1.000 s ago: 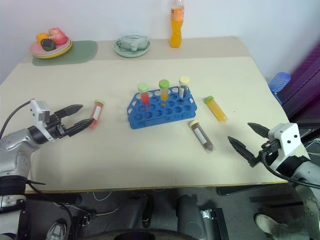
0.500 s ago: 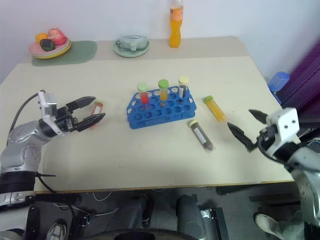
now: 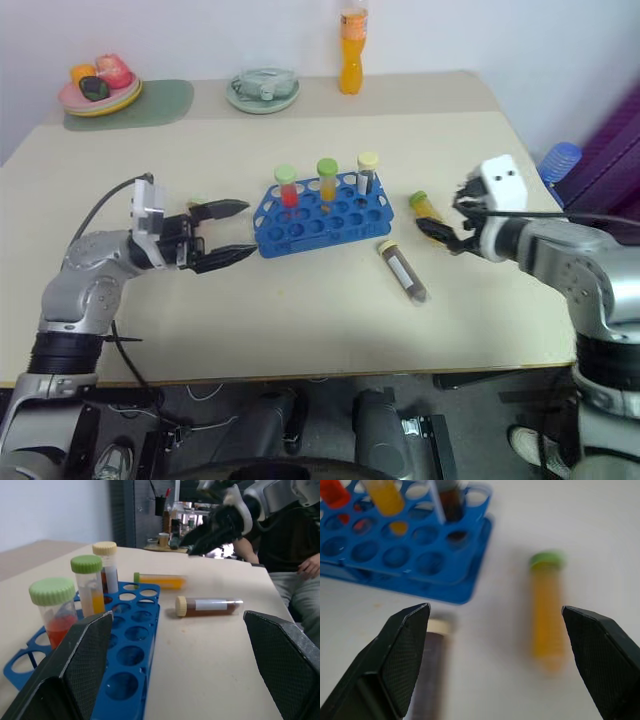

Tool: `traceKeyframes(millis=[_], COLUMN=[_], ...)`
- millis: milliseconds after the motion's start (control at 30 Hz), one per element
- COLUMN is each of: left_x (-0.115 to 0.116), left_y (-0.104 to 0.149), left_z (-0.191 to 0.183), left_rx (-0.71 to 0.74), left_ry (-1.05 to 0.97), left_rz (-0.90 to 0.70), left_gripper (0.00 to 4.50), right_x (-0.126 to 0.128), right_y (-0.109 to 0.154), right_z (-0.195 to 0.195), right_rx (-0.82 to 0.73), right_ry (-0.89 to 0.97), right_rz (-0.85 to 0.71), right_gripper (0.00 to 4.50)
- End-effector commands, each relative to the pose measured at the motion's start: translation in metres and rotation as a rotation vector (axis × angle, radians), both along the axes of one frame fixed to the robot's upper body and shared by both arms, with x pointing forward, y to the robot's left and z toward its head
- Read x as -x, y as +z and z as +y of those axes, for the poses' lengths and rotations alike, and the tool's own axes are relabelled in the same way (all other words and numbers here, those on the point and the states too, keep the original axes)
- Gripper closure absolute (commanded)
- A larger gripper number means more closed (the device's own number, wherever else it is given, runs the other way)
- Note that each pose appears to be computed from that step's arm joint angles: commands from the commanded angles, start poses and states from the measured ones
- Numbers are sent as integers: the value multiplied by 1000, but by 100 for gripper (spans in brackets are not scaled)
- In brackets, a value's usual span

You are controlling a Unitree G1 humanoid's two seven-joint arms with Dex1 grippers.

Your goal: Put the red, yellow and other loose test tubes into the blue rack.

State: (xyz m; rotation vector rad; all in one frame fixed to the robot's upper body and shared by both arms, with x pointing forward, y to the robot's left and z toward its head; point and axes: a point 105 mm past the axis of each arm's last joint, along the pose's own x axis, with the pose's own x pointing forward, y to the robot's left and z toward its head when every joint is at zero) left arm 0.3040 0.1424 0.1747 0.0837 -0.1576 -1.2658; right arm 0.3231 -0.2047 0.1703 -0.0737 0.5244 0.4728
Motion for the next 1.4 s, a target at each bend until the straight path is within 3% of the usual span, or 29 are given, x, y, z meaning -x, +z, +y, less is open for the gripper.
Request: traceKeyframes(millis=[33, 433, 700, 800, 967, 1000, 1200, 1300, 1400], left_x=[6, 11, 13, 15, 17, 17, 19, 18, 17], left_y=[2, -10, -13, -14, -15, -15, -19, -19, -19], left_z=[-3, 7, 14, 17, 20, 20, 21, 23, 25], left_rx=[-14, -8, -10, -11, -11, -11, -8, -6, -2], left_ry=[-28, -5, 19, 30, 50, 53, 67, 76, 87], left_rz=[-17, 15, 18, 21, 20, 20, 24, 23, 23], left_gripper=[23, 23, 23, 15, 15, 15, 15, 15, 15], right_x=[-3, 6, -2, -8, -11, -11, -9, 1, 23], right_y=[5, -34, -60, -66, -71, -72, -67, -44, -11], right_z=[9, 30, 37, 37, 39, 38, 39, 63, 93], right_rx=[20, 99, 135, 167, 229, 260, 490, 377, 150], right_ry=[-13, 19, -1, -5, 25, 36, 222, 379, 574], right_rz=[69, 246, 291, 280, 249, 233, 37, -68, -195], right_gripper=[17, 17, 17, 100, 350, 371, 372, 372, 372])
